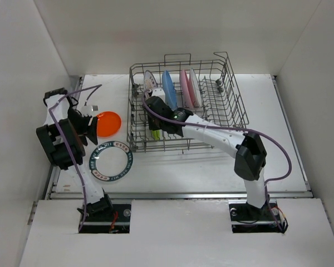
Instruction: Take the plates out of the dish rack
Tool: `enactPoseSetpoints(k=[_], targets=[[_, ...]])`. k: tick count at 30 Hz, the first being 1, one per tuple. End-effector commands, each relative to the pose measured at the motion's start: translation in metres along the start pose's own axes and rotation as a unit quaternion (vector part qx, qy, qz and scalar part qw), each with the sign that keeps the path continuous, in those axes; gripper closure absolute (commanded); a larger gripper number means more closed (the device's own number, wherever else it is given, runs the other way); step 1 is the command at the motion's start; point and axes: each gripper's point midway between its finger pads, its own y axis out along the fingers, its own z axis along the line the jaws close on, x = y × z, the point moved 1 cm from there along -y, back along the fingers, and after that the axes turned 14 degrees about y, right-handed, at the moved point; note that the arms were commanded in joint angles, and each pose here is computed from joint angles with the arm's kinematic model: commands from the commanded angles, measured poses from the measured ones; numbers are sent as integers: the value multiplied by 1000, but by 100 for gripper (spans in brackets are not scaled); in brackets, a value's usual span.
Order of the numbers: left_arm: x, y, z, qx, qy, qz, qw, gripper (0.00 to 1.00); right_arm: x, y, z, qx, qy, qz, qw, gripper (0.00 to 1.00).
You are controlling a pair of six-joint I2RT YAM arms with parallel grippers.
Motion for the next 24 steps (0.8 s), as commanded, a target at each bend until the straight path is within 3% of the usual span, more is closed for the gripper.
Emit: enactPoseSetpoints(k=[1,3,15,20,24], targets=[[-18,-58,-62,-38,-9,-11,999,46,7,7,9,8,-4,-12,1000,91],[-13,-69,-69,-27,-8,-38,999,46,13,3,6,4,-16,-23,1000,100],[3,-96,-90,8,35,-98,995,46,96,-66,26,45,-2,-123,991,100],[15,-107,-96,5,43,-132,990,46,116,-92,31,46,-61,-174,982,100],[22,-112,-98,-1,44,-148,988,44,127,-102,27,26,-64,-202,977,100]])
